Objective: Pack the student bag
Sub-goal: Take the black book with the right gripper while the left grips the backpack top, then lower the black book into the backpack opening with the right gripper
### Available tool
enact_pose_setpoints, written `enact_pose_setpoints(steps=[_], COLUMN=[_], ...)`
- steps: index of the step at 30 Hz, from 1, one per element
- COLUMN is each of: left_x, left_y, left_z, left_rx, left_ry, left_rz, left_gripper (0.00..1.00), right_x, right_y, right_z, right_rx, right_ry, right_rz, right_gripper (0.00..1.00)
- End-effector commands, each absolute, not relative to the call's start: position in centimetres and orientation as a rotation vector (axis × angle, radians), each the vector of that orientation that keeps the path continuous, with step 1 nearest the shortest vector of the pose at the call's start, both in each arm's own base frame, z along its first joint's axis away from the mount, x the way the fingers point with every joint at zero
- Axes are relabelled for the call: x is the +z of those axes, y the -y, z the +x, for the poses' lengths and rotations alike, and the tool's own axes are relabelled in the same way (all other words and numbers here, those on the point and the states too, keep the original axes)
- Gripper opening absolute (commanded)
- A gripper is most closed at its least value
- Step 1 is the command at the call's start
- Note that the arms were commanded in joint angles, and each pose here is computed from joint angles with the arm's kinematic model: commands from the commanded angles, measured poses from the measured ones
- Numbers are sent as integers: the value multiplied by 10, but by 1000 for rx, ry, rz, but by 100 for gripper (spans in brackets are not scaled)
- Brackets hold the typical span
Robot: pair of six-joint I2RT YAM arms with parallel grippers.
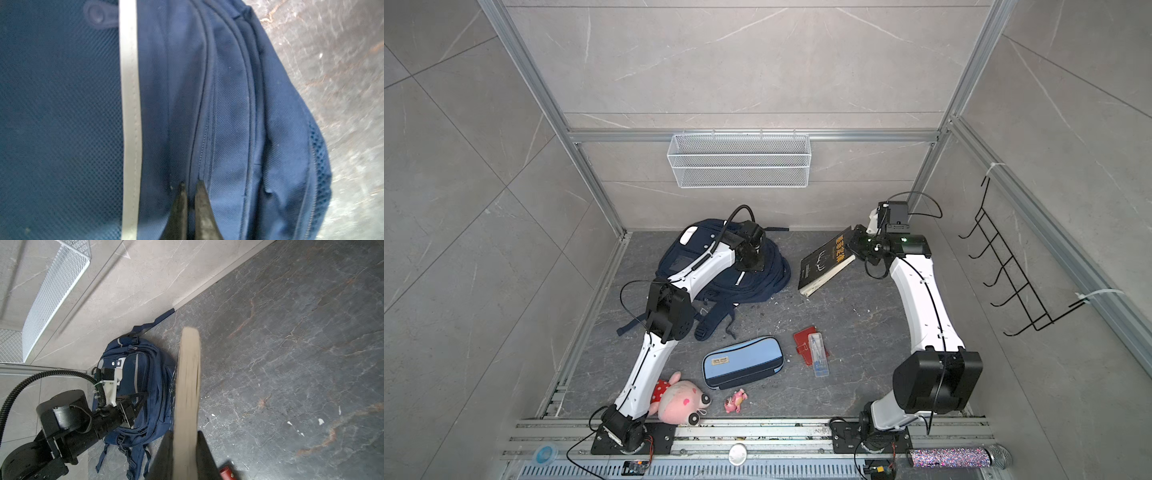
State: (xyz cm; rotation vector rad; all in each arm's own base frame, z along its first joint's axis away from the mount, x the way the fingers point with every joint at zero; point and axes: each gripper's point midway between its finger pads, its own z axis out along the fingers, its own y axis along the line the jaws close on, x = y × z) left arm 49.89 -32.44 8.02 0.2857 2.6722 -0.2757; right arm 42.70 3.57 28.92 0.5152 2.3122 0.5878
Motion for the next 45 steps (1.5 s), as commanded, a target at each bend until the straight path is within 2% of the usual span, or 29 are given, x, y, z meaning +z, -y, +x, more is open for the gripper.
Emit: enact_pose_setpoints(steps=[1, 7, 10, 22, 28, 36, 45], left_x=[112, 176, 228, 368, 395, 404, 418], left_y=[316, 318, 321, 328, 334, 335, 326], left_z=[504, 503, 495, 451, 440, 441, 447], left_rx=[-282, -463, -585, -1187, -1323, -1431, -1522], left_ry=[-2619, -2523, -2433, -2079, -2000, -1936, -1847], left_rz=[271, 269, 293, 285, 283, 197, 110], left_gripper=[0, 0, 0, 0, 0, 0, 0], right_x=[306, 297, 290, 294, 285, 256, 240], right_y=[-40, -45, -48, -102, -146, -193, -246], right_z=[431, 432, 432, 451, 464, 494, 501], right_rx=[620, 667, 703, 999, 1137, 1289, 1335], right_ry=[-2248, -2244, -2238, -2118, -2093, -2001, -2000], right_rz=[507, 519, 533, 464, 456, 550, 525], right_gripper=[0, 0, 0, 0, 0, 0, 0])
